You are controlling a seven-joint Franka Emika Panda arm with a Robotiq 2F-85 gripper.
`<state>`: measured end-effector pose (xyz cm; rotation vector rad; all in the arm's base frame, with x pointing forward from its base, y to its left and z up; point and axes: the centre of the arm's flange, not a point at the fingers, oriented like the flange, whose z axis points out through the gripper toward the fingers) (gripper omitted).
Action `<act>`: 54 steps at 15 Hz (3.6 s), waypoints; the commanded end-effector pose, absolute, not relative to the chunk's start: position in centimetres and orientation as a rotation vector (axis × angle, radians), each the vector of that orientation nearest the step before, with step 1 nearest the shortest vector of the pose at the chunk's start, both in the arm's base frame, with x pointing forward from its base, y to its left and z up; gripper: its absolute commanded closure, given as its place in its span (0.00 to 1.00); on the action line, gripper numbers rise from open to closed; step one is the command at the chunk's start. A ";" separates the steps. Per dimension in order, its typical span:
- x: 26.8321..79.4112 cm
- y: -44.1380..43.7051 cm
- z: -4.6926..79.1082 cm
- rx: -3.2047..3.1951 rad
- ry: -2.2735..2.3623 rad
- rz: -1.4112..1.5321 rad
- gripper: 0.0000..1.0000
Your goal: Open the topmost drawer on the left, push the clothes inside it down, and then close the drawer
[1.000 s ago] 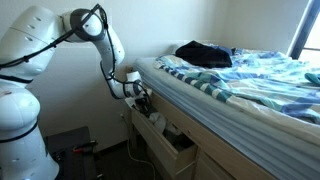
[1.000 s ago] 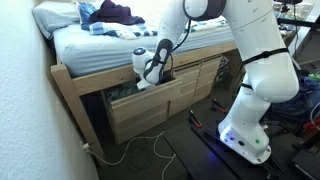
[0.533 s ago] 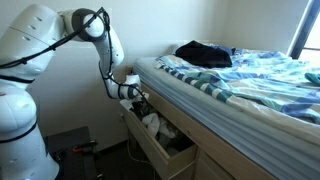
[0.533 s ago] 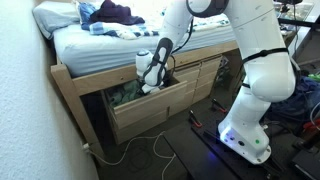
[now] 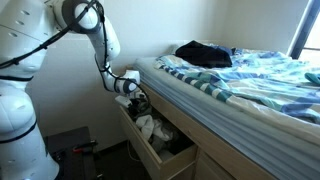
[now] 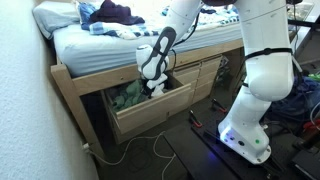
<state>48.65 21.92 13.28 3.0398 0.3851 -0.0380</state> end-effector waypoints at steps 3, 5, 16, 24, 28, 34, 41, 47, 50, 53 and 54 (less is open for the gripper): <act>45.8 21.8 16.7 3.022 0.551 -0.273 1.00; 45.2 22.0 16.7 3.018 0.592 -0.346 1.00; 49.4 21.8 15.9 3.050 0.334 0.198 1.00; 49.4 26.8 22.0 2.968 0.534 0.262 1.00; 48.7 28.5 26.4 2.876 0.650 0.263 1.00; 48.5 30.0 28.7 2.870 0.757 0.316 1.00; 50.9 31.2 25.1 2.896 0.774 0.585 1.00; 51.8 31.8 21.0 2.883 0.833 0.568 1.00; 51.8 31.7 19.3 2.876 0.828 0.541 1.00; 51.6 30.8 17.6 2.865 0.819 0.495 1.00; 51.5 30.4 16.9 2.864 0.810 0.480 1.00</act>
